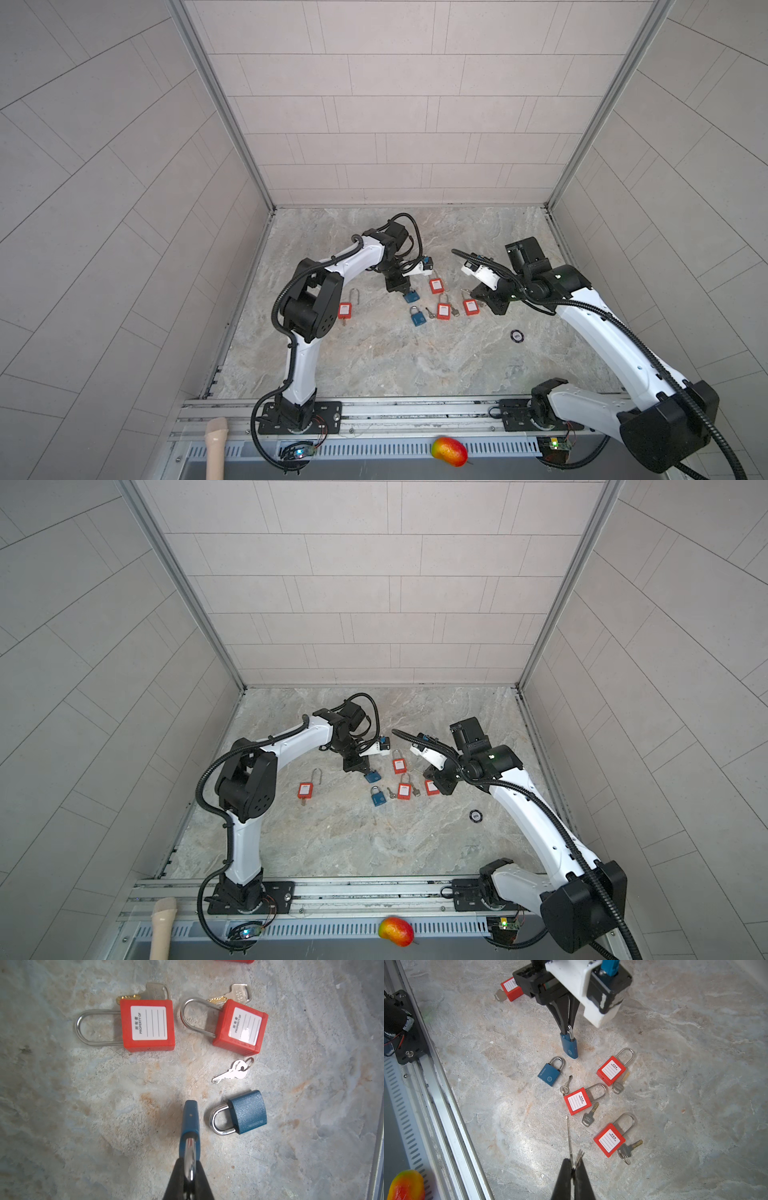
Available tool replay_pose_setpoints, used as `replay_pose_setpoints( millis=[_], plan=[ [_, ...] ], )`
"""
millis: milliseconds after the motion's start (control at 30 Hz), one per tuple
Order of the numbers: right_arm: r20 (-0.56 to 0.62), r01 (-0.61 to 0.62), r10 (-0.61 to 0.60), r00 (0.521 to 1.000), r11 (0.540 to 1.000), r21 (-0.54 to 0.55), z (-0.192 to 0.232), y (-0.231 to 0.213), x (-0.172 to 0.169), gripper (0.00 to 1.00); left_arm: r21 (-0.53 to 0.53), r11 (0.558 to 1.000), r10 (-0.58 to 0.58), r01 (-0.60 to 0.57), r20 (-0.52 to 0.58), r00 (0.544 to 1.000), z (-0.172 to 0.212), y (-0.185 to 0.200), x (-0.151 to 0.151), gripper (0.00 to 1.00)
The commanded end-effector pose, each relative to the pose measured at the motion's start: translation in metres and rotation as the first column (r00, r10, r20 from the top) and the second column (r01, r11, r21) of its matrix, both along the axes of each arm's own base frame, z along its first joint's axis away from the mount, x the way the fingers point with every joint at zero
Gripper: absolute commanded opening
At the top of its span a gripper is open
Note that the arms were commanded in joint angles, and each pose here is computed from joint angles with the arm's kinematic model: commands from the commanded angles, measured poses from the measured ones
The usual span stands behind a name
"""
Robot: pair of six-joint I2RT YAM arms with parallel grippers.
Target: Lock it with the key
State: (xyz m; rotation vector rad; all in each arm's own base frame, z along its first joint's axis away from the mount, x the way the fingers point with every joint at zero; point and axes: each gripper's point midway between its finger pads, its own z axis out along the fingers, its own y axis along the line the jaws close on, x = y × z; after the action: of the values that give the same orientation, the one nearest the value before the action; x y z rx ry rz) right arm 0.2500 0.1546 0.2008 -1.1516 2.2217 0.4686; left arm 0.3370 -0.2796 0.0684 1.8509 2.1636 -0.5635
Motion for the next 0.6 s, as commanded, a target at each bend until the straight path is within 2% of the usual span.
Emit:
replay_pose_setpoints(
  millis=[0,267,567],
  plan=[
    [-0.021,-0.008,0.009,1.0,1.0,0.015,-0.005,0.004,-0.004,0.0,0.012,1.0,-0.012,0.012,-0.005,1.0,0.005,-0.002,0.0,0.02],
    [-0.042,-0.005,0.007,0.999,1.0,0.03,-0.009,0.009,-0.001,0.0,0.058,0.998,-0.015,0.014,0.013,1.0,-0.003,-0.003,0.006,0.18],
    [-0.075,0.042,-0.038,0.996,0.998,0.055,-0.012,0.013,0.002,0.0,0.079,0.996,0.043,-0.051,0.092,0.995,-0.007,-0.009,0.035,0.24]
  ],
)
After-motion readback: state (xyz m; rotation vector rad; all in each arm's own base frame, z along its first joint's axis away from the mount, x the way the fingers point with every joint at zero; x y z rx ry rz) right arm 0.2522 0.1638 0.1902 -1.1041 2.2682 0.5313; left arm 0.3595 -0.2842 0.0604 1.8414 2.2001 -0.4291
